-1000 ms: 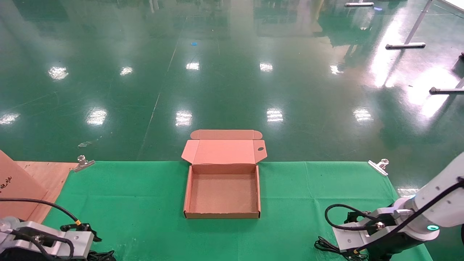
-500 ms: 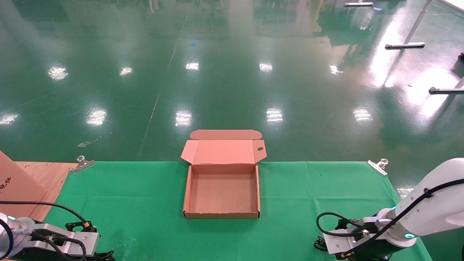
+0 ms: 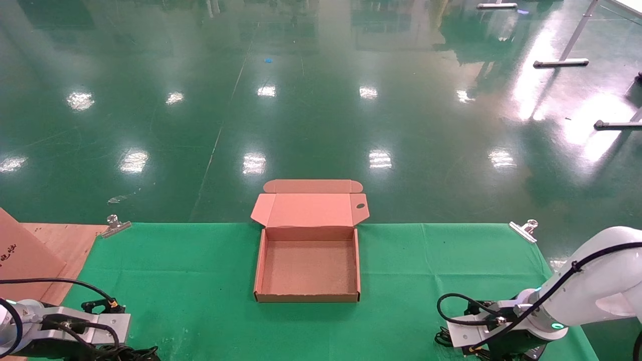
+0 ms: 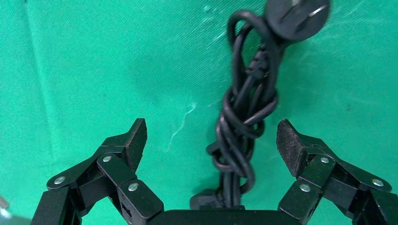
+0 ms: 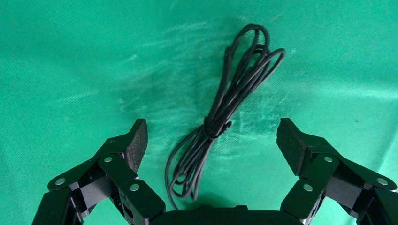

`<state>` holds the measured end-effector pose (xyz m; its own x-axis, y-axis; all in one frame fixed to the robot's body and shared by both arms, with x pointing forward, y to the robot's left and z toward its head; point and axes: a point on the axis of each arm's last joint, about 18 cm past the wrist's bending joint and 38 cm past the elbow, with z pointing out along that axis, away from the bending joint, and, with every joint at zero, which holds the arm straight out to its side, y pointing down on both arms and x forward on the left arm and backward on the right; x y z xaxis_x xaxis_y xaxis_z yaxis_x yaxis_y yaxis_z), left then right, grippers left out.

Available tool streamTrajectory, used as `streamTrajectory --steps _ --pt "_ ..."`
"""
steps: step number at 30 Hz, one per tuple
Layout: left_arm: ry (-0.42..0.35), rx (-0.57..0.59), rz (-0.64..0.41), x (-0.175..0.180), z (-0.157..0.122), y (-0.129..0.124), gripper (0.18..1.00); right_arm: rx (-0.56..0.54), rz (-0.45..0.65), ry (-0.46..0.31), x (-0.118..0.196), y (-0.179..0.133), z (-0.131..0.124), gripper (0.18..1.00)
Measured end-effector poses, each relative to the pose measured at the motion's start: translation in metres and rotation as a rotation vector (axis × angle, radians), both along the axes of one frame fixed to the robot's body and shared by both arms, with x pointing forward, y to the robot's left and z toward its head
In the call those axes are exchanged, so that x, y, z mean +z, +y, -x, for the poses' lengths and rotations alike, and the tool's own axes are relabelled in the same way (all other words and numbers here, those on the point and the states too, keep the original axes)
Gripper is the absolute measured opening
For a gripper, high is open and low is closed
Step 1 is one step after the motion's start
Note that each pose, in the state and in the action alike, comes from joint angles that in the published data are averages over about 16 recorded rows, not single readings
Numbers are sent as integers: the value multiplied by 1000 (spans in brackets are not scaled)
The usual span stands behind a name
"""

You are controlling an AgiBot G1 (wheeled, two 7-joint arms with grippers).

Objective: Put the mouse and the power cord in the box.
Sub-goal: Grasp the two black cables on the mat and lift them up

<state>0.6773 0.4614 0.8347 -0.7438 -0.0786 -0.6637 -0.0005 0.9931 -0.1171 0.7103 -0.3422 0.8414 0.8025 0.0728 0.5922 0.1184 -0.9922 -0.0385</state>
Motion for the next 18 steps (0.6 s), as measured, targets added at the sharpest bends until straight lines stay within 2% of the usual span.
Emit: streamTrajectory --steps 12,18 --pt "-8 16 -17 -5 -2 4 972 17 -15 -5 -2 -4 -2 959" --pt "-6 16 -15 -4 -1 4 918 25 -21 -13 1 -4 -3 893"
